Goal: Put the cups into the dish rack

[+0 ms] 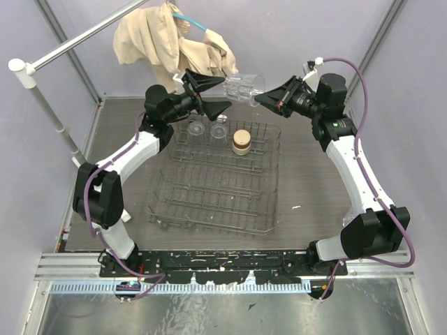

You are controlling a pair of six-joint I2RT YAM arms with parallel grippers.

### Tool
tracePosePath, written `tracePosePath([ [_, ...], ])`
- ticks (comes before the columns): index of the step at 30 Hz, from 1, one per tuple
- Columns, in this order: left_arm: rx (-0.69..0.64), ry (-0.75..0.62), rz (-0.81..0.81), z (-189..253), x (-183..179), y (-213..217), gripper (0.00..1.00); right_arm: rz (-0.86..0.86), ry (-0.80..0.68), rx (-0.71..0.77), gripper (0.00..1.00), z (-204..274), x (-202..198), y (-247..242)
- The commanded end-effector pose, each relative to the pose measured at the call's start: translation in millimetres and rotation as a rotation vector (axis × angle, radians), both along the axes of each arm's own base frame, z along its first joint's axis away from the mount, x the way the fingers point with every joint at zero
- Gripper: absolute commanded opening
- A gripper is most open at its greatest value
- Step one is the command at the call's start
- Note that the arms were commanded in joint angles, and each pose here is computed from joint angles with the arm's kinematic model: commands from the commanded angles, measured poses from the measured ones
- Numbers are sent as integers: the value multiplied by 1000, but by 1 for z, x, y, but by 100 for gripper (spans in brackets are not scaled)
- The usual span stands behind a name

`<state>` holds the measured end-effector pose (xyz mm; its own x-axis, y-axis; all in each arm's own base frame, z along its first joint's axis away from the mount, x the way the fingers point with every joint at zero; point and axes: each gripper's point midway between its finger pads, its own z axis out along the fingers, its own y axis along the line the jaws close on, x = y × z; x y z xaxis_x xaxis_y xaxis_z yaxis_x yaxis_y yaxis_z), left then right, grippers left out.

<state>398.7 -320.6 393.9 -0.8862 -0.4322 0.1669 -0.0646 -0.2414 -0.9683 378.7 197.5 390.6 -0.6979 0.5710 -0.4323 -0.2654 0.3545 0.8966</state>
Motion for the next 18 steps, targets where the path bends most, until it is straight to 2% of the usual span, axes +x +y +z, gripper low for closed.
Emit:
tracePosePath([
  [1, -23, -49, -3, 18, 1, -2, 98, 36, -90, 22, 0, 19, -4, 6],
  [15, 5, -41, -32, 12, -5, -14, 99, 69, -73, 16, 0, 8, 0, 23],
  [18, 8, -36, -33, 9, -4, -14, 91, 72, -67, 15, 0, 6, 0, 24],
])
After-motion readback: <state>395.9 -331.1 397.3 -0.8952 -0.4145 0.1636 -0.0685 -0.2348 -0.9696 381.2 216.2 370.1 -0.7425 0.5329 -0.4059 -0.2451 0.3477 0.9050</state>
